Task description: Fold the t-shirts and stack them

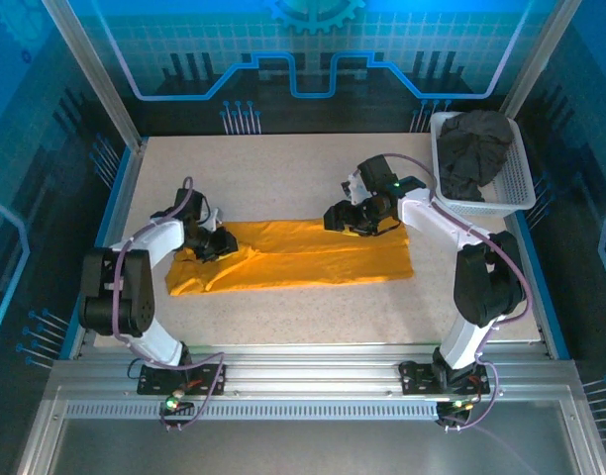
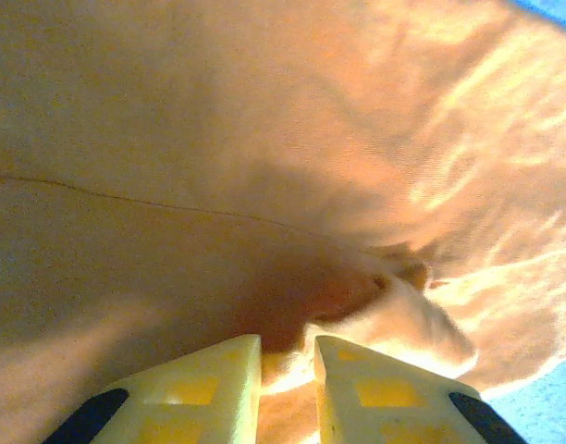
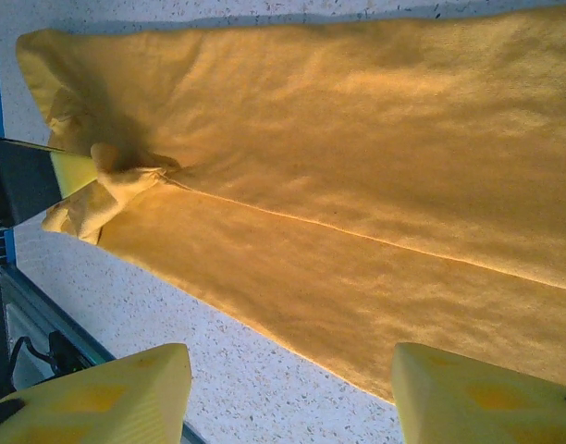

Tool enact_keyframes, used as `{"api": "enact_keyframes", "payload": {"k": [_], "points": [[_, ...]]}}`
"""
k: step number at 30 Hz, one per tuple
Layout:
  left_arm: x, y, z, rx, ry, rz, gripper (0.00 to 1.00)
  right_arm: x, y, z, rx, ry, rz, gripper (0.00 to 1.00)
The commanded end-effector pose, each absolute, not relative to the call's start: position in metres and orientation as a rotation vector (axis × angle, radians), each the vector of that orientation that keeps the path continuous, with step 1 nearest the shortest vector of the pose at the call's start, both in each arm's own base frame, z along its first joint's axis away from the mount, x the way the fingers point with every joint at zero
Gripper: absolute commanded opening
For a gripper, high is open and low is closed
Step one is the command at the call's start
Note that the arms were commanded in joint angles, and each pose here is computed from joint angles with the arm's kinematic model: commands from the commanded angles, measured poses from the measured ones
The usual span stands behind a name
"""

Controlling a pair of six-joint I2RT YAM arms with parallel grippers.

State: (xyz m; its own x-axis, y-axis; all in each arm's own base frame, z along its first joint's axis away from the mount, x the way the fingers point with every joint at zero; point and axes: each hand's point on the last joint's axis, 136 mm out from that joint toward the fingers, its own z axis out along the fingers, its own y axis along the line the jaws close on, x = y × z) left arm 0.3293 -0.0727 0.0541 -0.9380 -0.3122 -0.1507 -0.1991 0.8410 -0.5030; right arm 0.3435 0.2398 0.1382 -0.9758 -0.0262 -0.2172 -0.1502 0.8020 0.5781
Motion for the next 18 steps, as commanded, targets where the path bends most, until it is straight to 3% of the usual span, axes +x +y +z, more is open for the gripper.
{"api": "enact_keyframes", "payload": {"k": [1,5,11,12,15,18], "points": [[0.317,-0.091,0.068,-0.389,2.786,-0.870,0.15,0.339,0.249,0.140,-0.156,2.787,0.966,0.59],[0.310,-0.103,0.074,-0.382,2.794,-0.944,0.09,0.340,0.250,0.139,-0.154,2.784,0.970,0.59],[0.294,-0.106,0.076,-0.395,2.841,-0.938,0.10,0.338,0.249,0.138,-0.158,2.790,0.967,0.59],[0.294,-0.102,0.077,-0.397,2.838,-0.893,0.14,0.338,0.249,0.137,-0.158,2.789,0.967,0.59],[0.302,-0.079,0.079,-0.424,2.816,-0.699,0.44,0.336,0.249,0.138,-0.164,2.788,0.972,0.59],[0.319,-0.069,0.078,-0.416,2.793,-0.658,0.55,0.334,0.248,0.135,-0.169,2.794,0.976,0.59]]}}
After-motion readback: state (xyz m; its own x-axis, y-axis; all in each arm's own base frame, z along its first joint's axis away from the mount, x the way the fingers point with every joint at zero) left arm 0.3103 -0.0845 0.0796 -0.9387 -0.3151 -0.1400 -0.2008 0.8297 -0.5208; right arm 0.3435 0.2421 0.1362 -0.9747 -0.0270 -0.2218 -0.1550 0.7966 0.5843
